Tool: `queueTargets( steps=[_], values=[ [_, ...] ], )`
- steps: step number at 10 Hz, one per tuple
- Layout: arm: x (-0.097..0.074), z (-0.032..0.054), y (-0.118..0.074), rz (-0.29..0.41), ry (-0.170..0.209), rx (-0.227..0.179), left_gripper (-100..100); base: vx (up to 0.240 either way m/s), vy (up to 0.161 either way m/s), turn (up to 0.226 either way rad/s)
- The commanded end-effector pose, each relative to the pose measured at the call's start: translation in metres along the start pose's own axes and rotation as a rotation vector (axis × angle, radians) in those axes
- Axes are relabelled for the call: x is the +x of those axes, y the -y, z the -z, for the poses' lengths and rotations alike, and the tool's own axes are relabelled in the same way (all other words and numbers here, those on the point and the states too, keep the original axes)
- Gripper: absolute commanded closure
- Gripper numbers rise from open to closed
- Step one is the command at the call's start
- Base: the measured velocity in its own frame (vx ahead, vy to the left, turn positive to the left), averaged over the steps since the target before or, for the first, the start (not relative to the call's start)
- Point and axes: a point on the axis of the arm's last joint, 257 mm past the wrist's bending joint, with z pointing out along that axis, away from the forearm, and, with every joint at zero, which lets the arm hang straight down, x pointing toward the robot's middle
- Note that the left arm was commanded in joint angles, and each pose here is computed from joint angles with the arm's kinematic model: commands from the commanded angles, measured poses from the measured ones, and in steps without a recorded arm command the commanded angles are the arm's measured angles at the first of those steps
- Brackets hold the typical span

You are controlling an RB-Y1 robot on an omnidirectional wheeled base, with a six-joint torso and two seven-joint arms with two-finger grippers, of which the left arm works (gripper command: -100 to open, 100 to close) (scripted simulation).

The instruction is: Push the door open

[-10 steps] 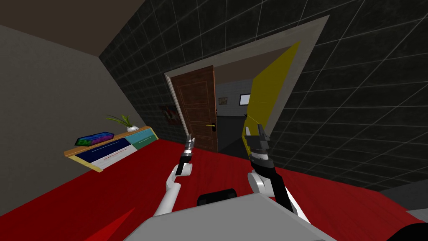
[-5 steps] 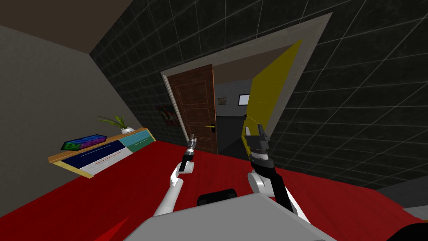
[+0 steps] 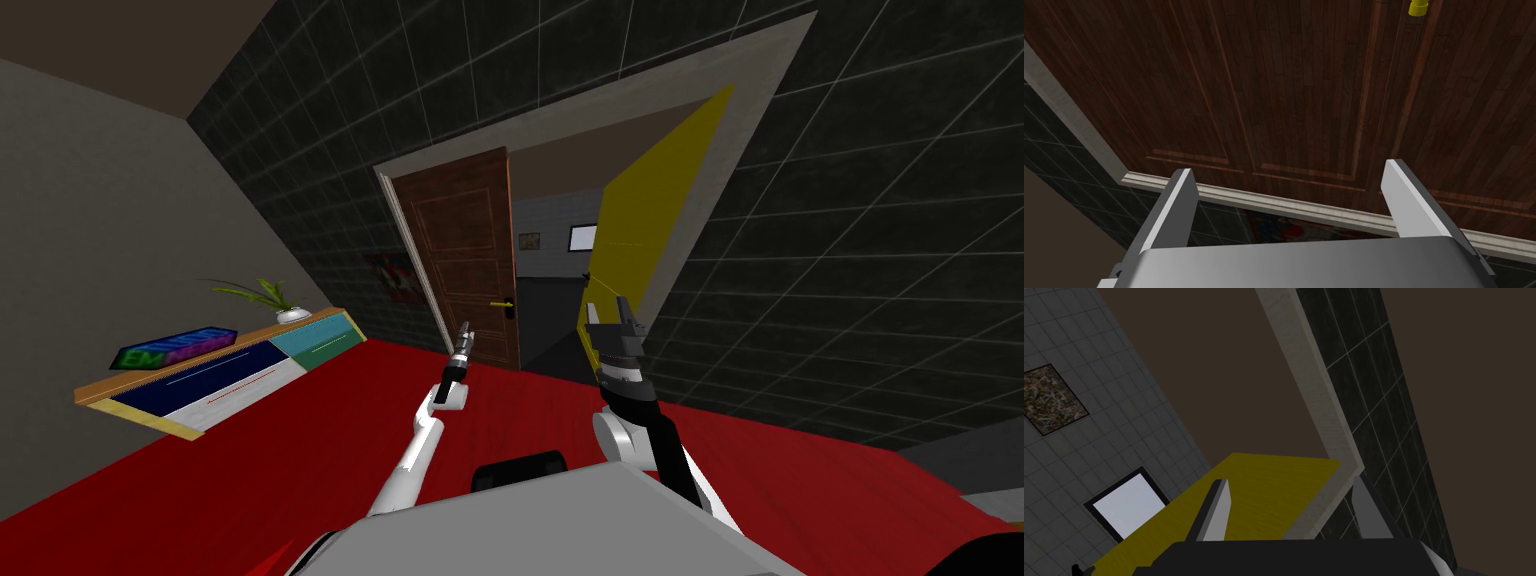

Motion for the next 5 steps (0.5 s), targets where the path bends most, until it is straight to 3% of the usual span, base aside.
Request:
queueTargets(
  steps=[1, 5],
  values=[
    [0.004, -0.0034, -0.009, 0.002, -0.006, -0.021, -100, 0.053, 0.013, -0.028],
    [0.016, -0.0127, -0.025, 0.006, -0.025, -0.061, -100, 0.069, 0.008, -0.037]
  ],
)
